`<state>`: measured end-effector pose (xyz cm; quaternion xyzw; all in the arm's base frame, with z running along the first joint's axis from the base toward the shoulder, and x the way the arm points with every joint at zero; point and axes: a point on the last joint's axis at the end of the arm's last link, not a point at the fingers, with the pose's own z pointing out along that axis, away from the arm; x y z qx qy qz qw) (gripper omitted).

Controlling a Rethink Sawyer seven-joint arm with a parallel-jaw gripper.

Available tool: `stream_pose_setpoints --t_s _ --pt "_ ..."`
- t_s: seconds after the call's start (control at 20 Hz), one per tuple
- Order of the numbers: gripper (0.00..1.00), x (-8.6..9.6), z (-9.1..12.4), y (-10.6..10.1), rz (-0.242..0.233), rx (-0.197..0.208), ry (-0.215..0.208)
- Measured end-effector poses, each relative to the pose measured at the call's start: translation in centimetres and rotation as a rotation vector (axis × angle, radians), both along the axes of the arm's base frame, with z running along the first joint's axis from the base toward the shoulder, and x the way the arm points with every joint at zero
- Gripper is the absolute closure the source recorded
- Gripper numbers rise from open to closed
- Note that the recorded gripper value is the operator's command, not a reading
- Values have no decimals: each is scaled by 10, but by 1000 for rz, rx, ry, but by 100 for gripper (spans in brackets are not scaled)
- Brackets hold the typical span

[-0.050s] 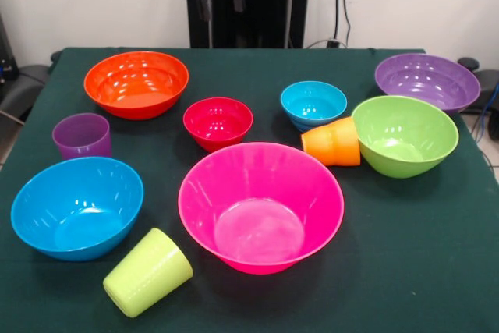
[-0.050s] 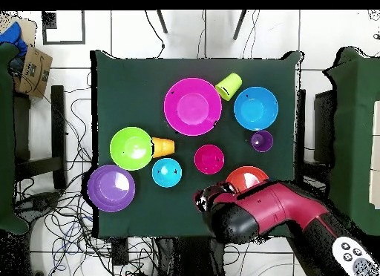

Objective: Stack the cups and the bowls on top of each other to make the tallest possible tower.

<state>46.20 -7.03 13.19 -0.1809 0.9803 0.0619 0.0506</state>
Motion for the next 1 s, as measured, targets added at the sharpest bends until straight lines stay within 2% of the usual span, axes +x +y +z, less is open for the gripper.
stream_pose_setpoints --t_s 0.45,1.0 --pt "0 4 7 -6 0 6 -18" --pt "0 10 14 -13 8 -39 10"
